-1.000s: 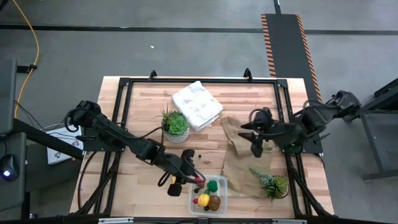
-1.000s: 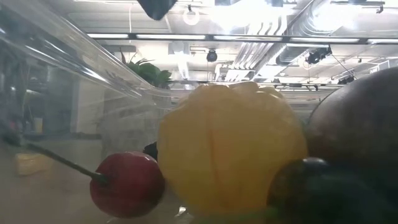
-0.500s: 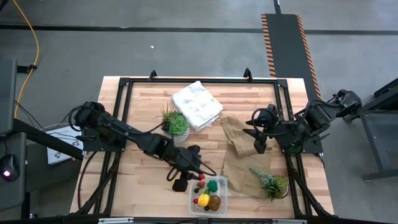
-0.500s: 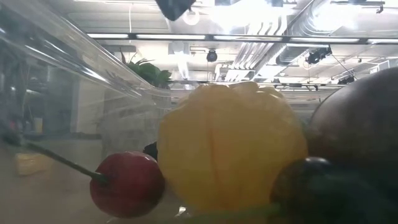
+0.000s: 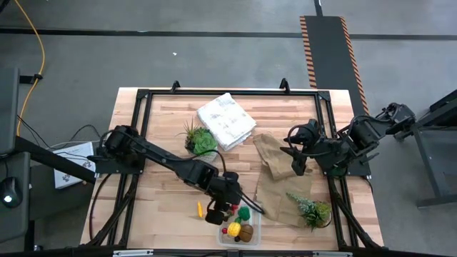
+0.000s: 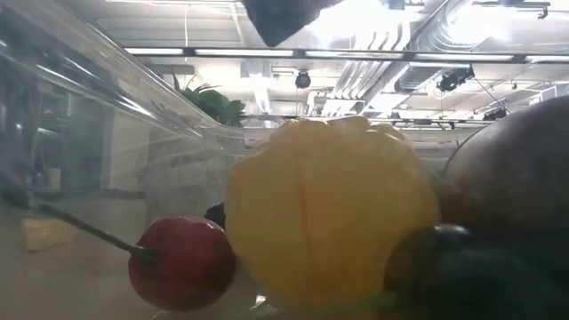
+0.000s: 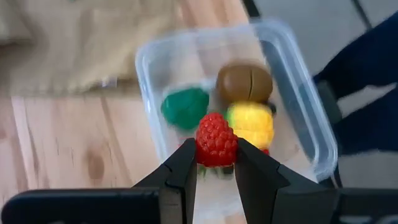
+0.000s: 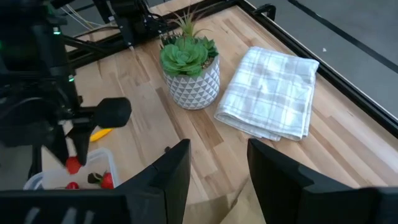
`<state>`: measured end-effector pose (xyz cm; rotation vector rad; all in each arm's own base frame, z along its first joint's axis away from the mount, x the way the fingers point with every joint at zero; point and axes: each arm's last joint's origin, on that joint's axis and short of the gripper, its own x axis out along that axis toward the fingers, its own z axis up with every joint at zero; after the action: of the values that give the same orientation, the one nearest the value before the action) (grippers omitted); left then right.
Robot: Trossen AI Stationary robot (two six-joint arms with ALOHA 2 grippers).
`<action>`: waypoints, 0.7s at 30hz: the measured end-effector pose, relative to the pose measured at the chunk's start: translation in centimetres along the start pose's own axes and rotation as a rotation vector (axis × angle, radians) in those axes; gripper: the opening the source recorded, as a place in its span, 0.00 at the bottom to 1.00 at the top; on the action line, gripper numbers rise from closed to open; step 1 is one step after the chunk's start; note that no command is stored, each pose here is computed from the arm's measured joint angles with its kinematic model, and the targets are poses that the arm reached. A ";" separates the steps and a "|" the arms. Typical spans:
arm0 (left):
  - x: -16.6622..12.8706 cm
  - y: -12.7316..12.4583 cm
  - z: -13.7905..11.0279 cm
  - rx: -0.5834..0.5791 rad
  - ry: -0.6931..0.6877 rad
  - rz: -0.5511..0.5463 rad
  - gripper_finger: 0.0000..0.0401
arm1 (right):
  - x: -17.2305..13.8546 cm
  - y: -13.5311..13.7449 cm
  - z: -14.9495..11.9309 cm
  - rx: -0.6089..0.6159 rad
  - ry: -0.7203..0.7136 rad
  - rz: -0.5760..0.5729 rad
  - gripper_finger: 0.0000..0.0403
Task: Pick and placing Produce into tupperware
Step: Put the red raspberry into the transparent bin
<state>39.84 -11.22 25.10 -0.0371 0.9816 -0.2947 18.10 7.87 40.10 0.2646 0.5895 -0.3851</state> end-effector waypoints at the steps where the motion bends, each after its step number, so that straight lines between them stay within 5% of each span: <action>1: 0.2 -0.1 0.1 0.004 -0.005 -0.005 0.20 | 0.0 0.0 0.0 0.000 0.003 -0.003 0.37; 21: 2.0 -0.5 -0.8 -0.011 0.066 -0.009 0.20 | 0.0 -0.1 -0.1 -0.003 0.008 -0.015 0.37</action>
<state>40.11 -12.10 23.15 -0.0425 1.0489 -0.3005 18.00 7.78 39.97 0.2595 0.6001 -0.3979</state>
